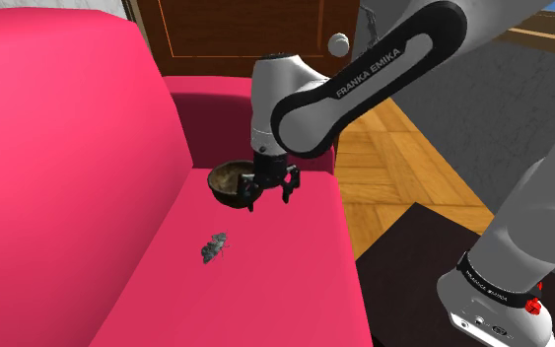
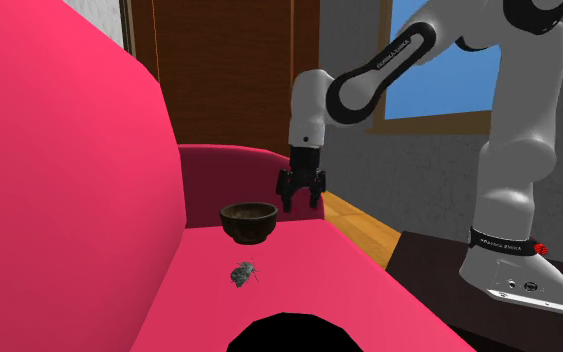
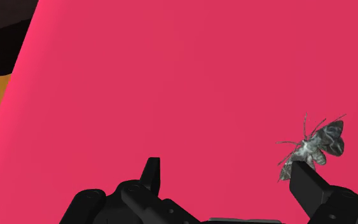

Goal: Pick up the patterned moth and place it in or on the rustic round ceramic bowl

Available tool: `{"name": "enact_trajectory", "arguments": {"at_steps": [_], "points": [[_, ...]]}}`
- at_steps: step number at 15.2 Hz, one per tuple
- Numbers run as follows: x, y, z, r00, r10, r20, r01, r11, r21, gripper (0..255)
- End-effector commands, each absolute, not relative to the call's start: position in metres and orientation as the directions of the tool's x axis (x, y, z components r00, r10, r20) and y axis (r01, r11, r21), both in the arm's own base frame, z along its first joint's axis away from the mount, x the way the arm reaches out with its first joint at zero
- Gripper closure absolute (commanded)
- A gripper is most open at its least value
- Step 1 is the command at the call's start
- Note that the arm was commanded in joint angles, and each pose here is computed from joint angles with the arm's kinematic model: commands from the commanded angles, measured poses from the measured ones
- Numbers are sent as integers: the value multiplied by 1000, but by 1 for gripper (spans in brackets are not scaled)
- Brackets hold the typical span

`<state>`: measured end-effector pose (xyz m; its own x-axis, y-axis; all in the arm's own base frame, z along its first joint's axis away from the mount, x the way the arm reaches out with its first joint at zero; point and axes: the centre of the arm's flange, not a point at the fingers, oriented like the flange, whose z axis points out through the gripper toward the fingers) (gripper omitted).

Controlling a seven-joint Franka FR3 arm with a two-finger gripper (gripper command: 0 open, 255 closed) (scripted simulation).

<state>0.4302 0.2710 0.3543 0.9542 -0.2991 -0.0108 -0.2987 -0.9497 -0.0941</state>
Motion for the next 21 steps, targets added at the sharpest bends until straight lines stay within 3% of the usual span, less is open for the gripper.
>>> {"name": "enact_trajectory", "arguments": {"at_steps": [1,12,21], "points": [[443,291,339,947,-321,-6,-320,-943,-94,0],[519,385,259,905,-424,21,-421,-903,-85,0],[521,388,219,905,-424,21,-421,-903,-84,0]]}}
